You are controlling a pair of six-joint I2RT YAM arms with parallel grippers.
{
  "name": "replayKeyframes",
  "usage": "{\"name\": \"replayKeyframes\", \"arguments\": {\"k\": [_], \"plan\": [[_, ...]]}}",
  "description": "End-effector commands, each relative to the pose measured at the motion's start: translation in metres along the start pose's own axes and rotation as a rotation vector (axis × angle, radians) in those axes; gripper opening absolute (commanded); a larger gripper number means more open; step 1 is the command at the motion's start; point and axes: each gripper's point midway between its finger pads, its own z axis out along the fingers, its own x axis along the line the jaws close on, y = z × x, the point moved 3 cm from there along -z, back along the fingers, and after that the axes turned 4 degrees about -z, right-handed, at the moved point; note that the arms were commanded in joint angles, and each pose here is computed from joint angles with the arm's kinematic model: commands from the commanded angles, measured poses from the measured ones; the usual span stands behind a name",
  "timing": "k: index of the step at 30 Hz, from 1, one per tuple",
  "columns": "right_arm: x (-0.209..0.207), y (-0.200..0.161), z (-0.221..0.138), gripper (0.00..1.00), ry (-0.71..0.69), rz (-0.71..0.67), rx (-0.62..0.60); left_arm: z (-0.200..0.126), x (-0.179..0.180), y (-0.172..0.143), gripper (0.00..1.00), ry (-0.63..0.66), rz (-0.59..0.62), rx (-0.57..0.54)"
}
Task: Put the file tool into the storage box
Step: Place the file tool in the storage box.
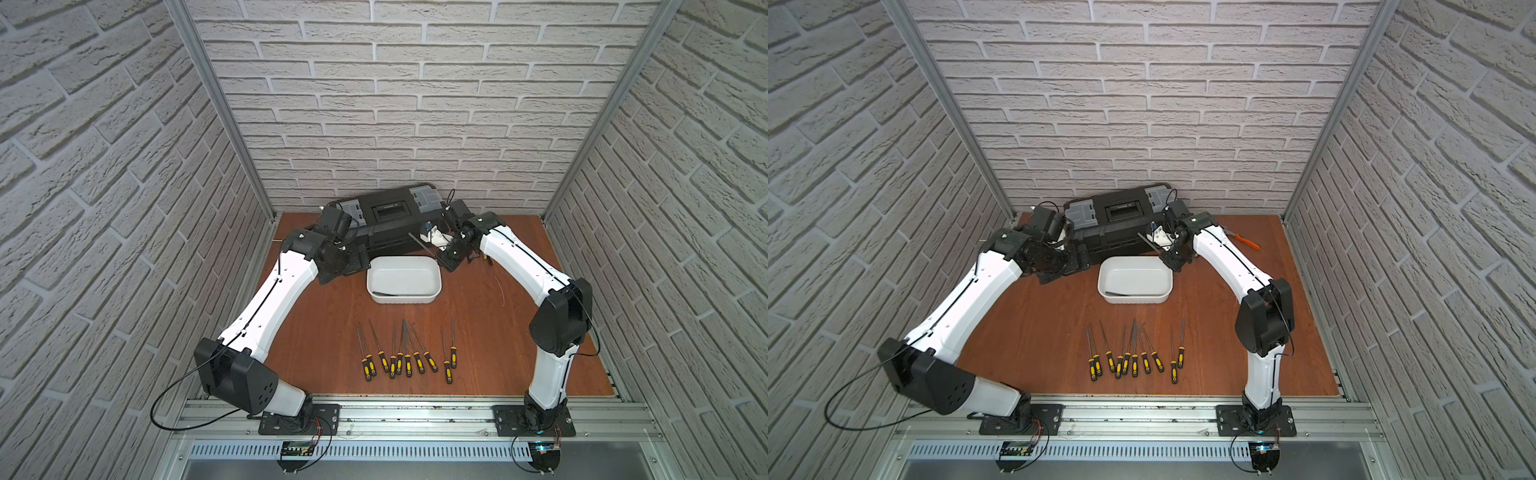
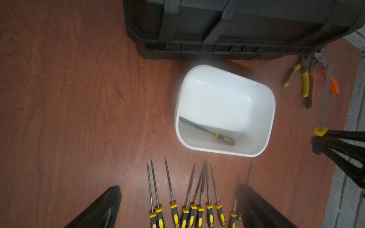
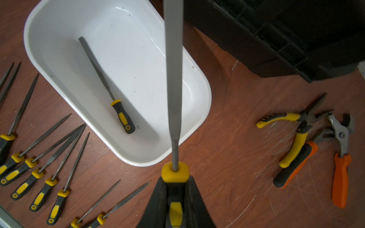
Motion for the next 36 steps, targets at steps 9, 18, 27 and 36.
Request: {"name": "replayKeyframes", "arguments": {"k": [9,18,27,36], "plan": [[0.023,0.027,0.059,0.08,0.013,-0.226,-0.037,0.001,-0.016,0.000,0.96,-0.032,-0.058,-0.047],[0.044,0.036,0.098,0.10,0.021,-0.291,0.002,0.006,-0.026,-0.003,0.97,-0.055,-0.033,-0.008],[0.060,0.028,0.121,0.15,0.052,-0.321,0.025,0.003,-0.028,0.000,0.98,-0.027,-0.019,-0.016],[0.078,0.017,0.121,0.29,0.120,-0.304,0.037,0.005,-0.024,0.000,0.98,-0.004,-0.017,-0.019]]}}
